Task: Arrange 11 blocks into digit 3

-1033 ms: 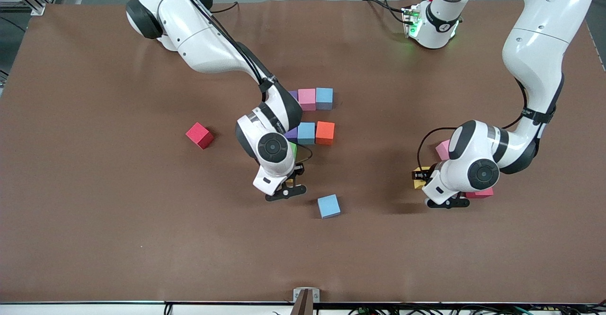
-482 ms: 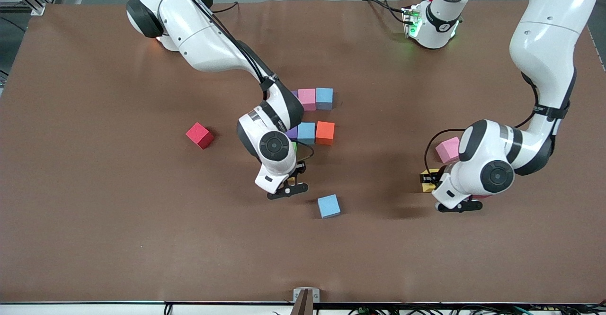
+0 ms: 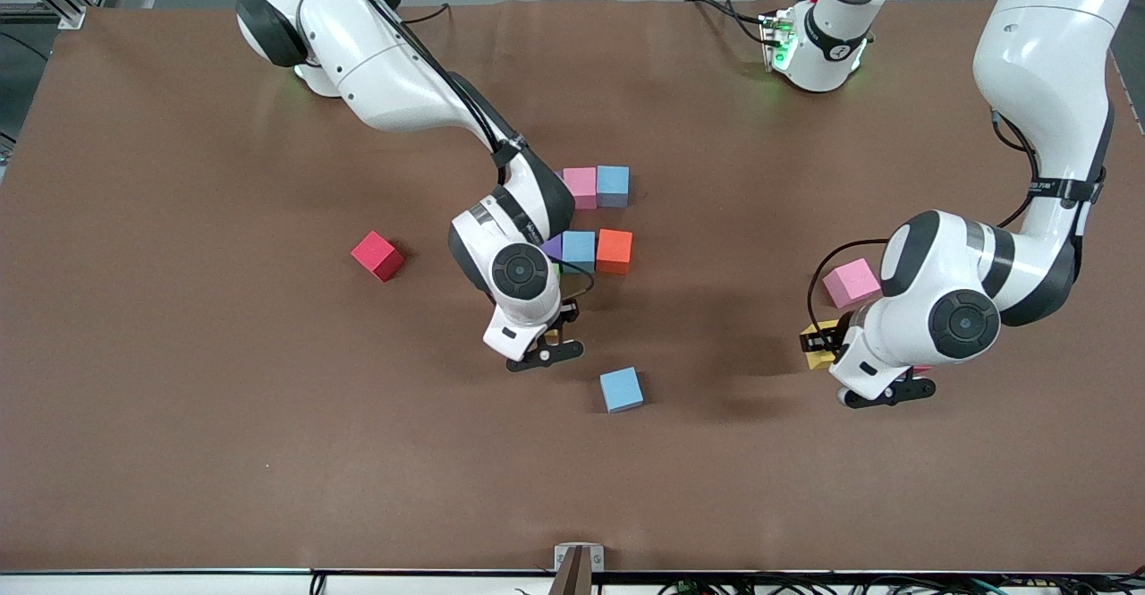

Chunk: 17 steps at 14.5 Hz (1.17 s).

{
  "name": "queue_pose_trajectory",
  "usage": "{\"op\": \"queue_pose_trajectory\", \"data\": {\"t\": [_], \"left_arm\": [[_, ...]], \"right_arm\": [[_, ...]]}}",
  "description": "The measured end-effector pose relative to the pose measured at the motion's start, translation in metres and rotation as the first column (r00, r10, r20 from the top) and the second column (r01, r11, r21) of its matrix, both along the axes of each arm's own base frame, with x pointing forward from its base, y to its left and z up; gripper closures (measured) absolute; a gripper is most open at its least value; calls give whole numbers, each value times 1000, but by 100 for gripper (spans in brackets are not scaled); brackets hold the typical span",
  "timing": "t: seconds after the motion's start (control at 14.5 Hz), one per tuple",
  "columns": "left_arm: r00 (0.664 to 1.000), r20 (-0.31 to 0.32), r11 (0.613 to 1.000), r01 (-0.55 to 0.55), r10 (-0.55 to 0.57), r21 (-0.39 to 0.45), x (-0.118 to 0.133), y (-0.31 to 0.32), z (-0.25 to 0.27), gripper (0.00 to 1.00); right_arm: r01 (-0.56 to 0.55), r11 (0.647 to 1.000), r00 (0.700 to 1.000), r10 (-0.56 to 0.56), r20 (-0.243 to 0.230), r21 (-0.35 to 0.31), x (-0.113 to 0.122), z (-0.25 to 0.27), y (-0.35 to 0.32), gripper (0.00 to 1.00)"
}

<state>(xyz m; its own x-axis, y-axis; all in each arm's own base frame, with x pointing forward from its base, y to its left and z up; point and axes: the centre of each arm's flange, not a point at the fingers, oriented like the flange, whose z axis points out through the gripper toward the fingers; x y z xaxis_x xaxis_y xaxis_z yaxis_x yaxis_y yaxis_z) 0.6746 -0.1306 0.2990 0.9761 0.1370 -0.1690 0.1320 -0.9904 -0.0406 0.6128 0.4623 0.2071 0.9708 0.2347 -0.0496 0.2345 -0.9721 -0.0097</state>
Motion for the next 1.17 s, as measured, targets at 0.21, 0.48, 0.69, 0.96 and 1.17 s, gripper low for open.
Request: {"op": "queue_pose_trajectory", "data": {"t": [0.21,0.48,0.69,0.96,1.17], "left_arm": [[1000,2,1000,-1,1,0,1,0,1,44],[999,24,999,-36,36,-20,7,0,15,44],[981,12,980,-192,193,-43,5,-14,22,44],[945,5,945,-327,327,-16,-13,-82,25,44],[926,3,926,-378,378,7,-28,-124,22,44]], "right_arm": [[-9,1000,1000,9,0,1,0,0,0,44],[-24,1000,1000,24,1,3,1,0,-1,44],[-26,1000,1000,26,2,3,1,0,-1,44],[-32,999,999,32,1,3,0,0,0,44],[-32,999,999,32,1,2,0,0,-1,39]]}}
